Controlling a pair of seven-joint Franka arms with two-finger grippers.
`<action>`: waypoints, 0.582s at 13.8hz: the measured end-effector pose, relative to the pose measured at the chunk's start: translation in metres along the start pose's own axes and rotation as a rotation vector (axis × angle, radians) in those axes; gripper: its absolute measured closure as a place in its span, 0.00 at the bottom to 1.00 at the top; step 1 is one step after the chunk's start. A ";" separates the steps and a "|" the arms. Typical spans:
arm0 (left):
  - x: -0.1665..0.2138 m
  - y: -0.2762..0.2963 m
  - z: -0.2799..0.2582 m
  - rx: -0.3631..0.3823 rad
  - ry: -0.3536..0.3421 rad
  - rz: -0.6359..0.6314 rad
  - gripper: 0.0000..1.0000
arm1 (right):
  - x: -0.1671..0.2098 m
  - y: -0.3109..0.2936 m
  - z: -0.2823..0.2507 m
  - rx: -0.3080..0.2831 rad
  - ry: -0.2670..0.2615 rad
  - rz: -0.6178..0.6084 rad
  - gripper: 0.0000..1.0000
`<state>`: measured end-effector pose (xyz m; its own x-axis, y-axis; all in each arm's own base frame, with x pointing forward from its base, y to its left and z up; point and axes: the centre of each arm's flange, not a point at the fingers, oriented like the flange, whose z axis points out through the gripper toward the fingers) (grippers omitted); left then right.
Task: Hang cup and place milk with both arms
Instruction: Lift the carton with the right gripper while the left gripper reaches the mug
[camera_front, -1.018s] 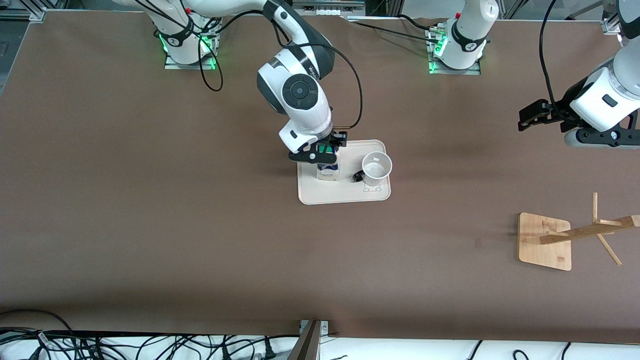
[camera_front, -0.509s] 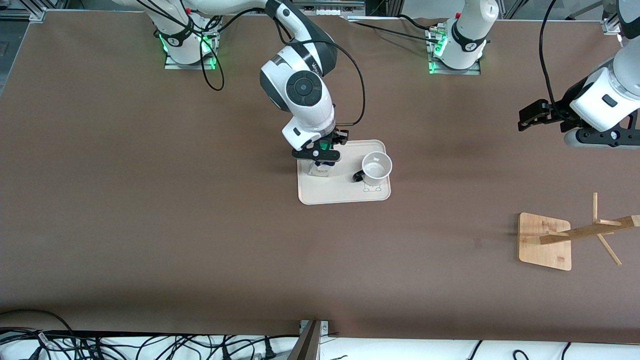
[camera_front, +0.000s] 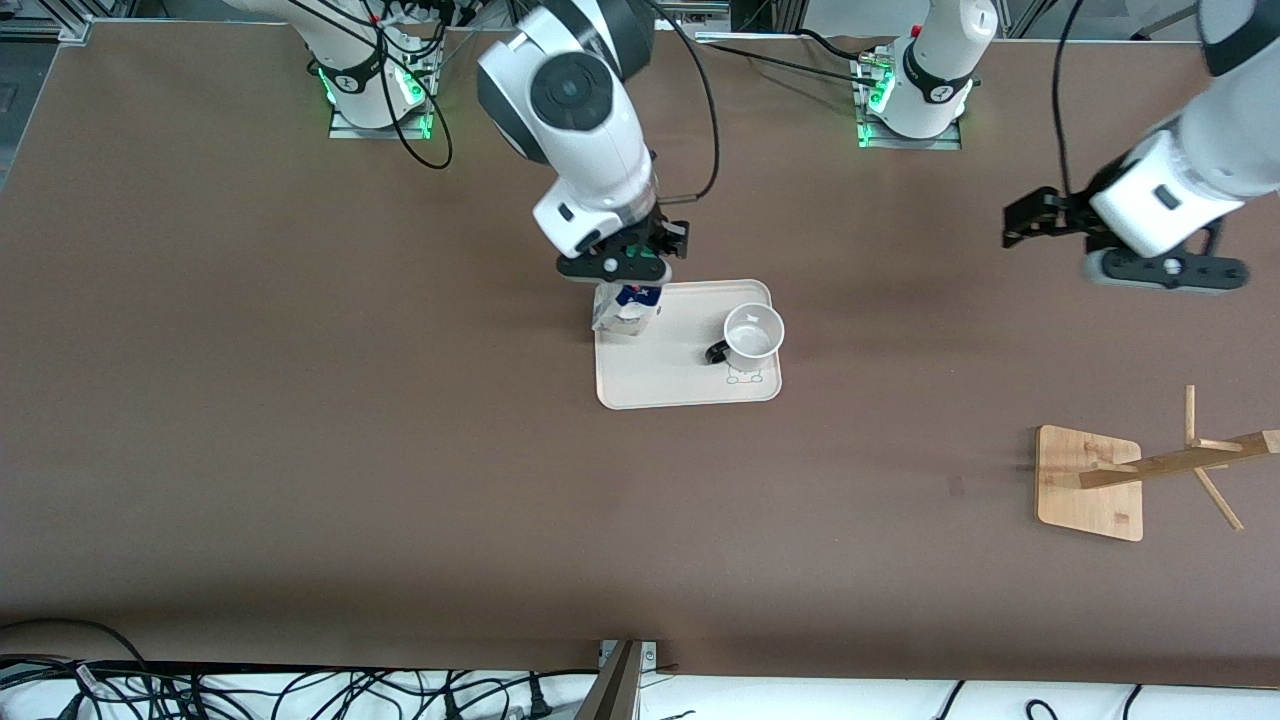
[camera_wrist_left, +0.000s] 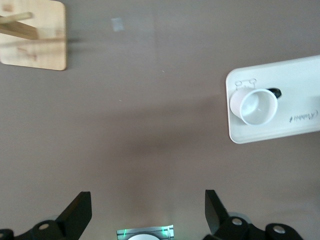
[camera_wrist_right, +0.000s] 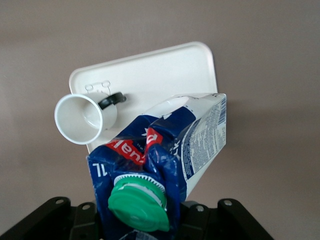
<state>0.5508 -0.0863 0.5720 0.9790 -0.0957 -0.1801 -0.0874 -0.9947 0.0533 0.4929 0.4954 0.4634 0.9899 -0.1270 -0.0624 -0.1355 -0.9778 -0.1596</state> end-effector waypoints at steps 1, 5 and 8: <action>0.002 0.017 0.008 0.003 -0.024 0.034 0.00 | 0.007 0.010 -0.019 -0.007 0.026 0.009 0.92; 0.012 0.076 0.051 0.001 -0.127 0.339 0.00 | 0.055 0.081 -0.072 -0.076 0.055 0.000 0.92; 0.021 0.107 0.086 -0.016 -0.187 0.482 0.00 | 0.090 0.146 -0.100 -0.135 0.031 -0.073 0.92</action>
<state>0.5465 -0.1983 0.4891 0.7783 -0.5493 -0.3042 -0.5162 -0.8355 0.1881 0.5662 0.3249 0.5334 0.9980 -0.0583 -0.0243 -0.0590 -0.9978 -0.0285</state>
